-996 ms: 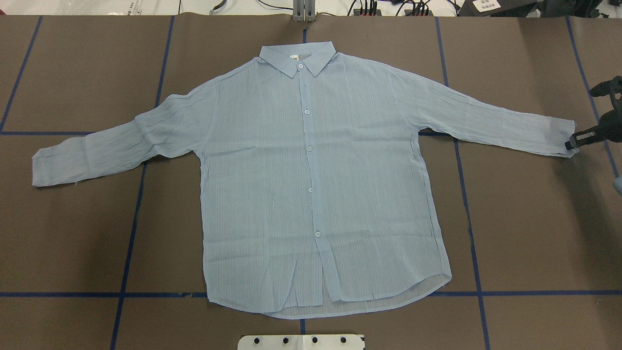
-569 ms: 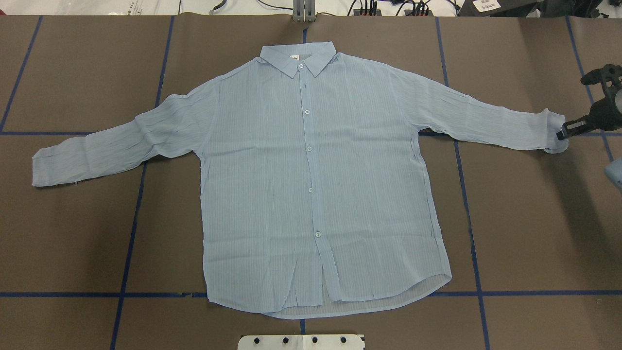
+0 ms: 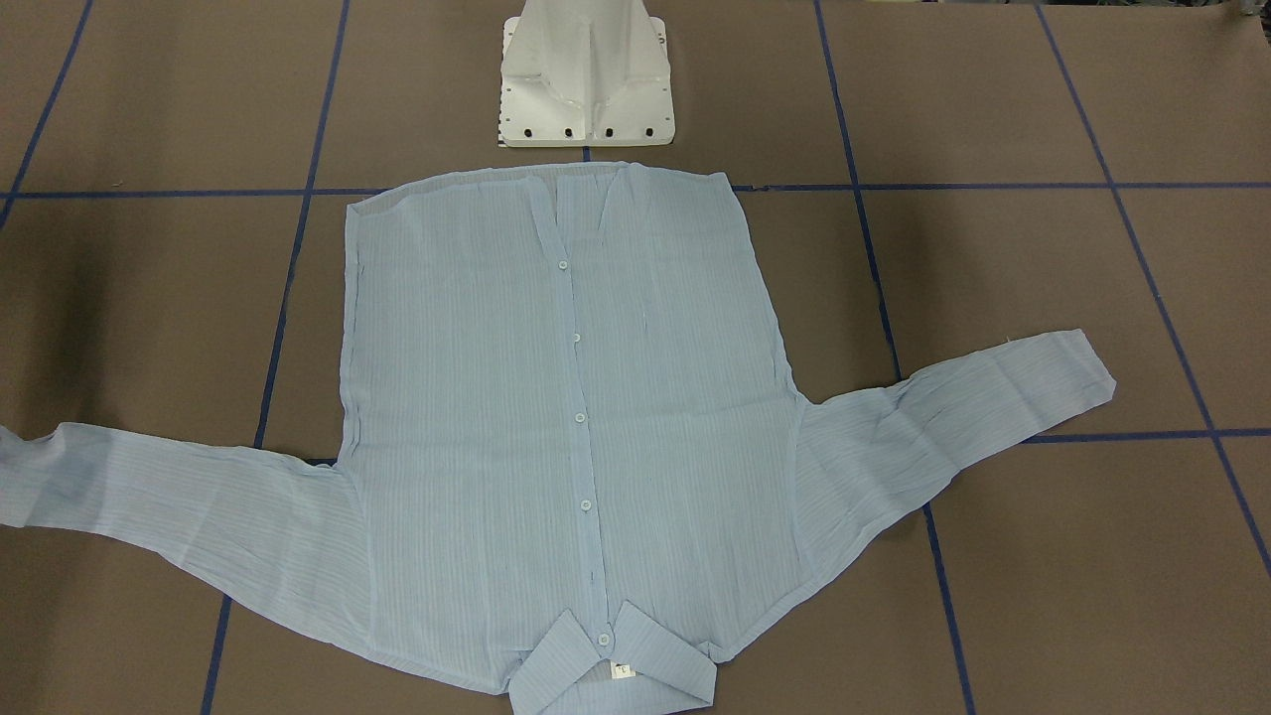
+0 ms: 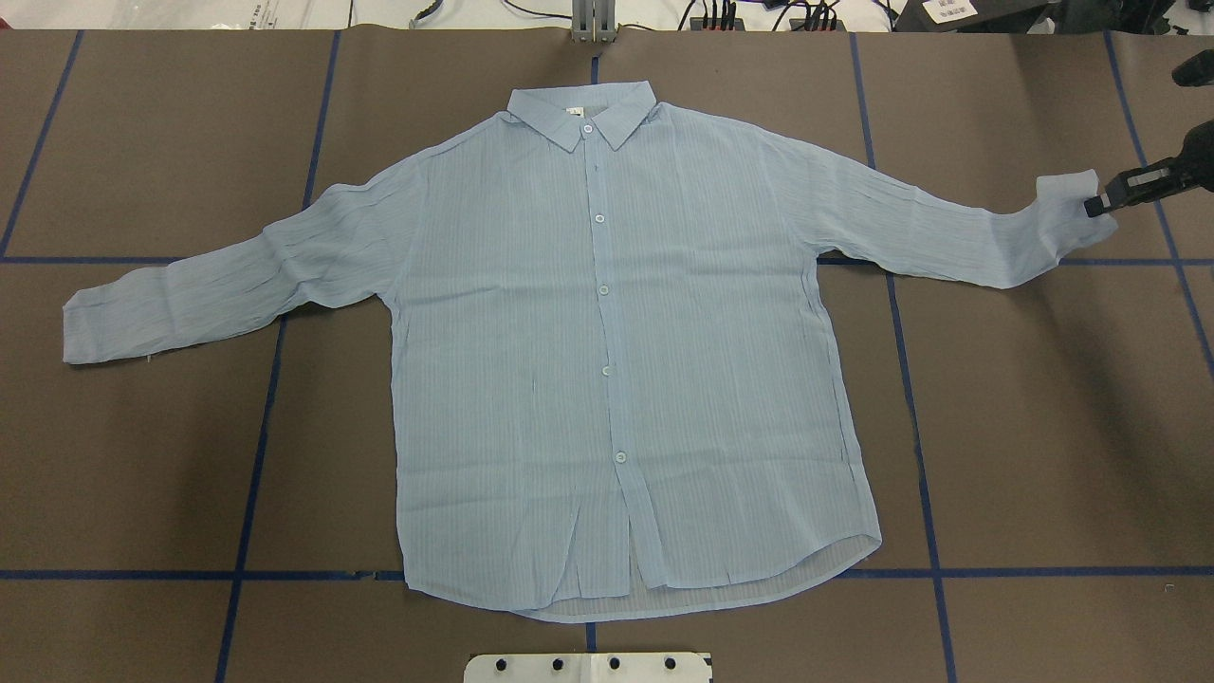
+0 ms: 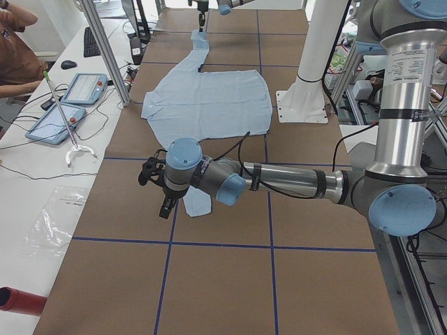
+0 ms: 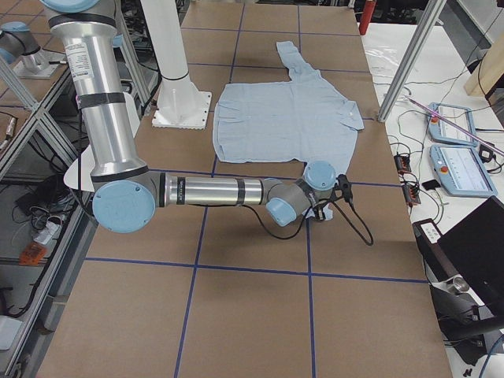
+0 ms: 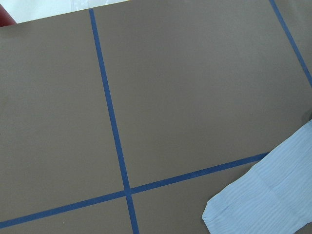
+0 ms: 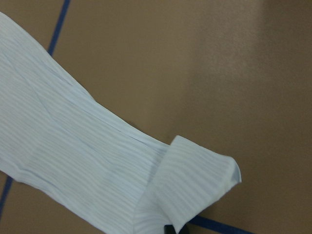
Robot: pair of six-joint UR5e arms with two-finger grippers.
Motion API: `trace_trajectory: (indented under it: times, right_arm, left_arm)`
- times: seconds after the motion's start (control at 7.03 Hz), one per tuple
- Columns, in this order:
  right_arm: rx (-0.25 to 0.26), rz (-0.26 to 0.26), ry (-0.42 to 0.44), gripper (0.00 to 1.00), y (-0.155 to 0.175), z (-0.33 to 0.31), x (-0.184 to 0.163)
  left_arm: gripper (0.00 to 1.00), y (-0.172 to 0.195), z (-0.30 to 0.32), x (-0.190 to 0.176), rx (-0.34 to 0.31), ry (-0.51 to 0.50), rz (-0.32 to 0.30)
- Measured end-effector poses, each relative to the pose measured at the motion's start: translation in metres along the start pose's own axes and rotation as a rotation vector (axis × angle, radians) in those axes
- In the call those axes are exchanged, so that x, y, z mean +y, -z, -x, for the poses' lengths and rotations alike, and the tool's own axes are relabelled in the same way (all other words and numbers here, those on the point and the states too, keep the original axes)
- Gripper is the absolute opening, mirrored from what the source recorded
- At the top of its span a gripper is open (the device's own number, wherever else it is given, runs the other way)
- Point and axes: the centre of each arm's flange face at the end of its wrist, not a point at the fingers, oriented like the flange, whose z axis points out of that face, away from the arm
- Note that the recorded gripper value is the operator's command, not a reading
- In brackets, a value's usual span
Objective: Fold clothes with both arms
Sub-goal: 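Grasp the sleeve cuff nearest the right gripper with the right gripper, then fold the held sleeve across the shirt body toward the collar with the right gripper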
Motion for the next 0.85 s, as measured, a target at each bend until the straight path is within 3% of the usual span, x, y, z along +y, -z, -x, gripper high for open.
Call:
trace_trajectory:
  times: [0.43,0.57,0.85]
  right_arm:
    - [-0.17,-0.011,-0.1,0.0,0.038,0.162,-0.058]
    - [-0.219,0.006,-0.151,0.0,0.028,0.239,-0.077]
    - [-0.253,-0.017,-0.191,0.0,-0.009,0.376,-0.097]
  left_arm:
    - [0.99,-0.001,0.002,0.002,0.004,0.005,0.004]
    - [0.99,-0.002,0.003,0.003,0.004,0.008,0.007]
    - [0.99,-0.004,0.006,0.009,0.004,0.014,0.013]
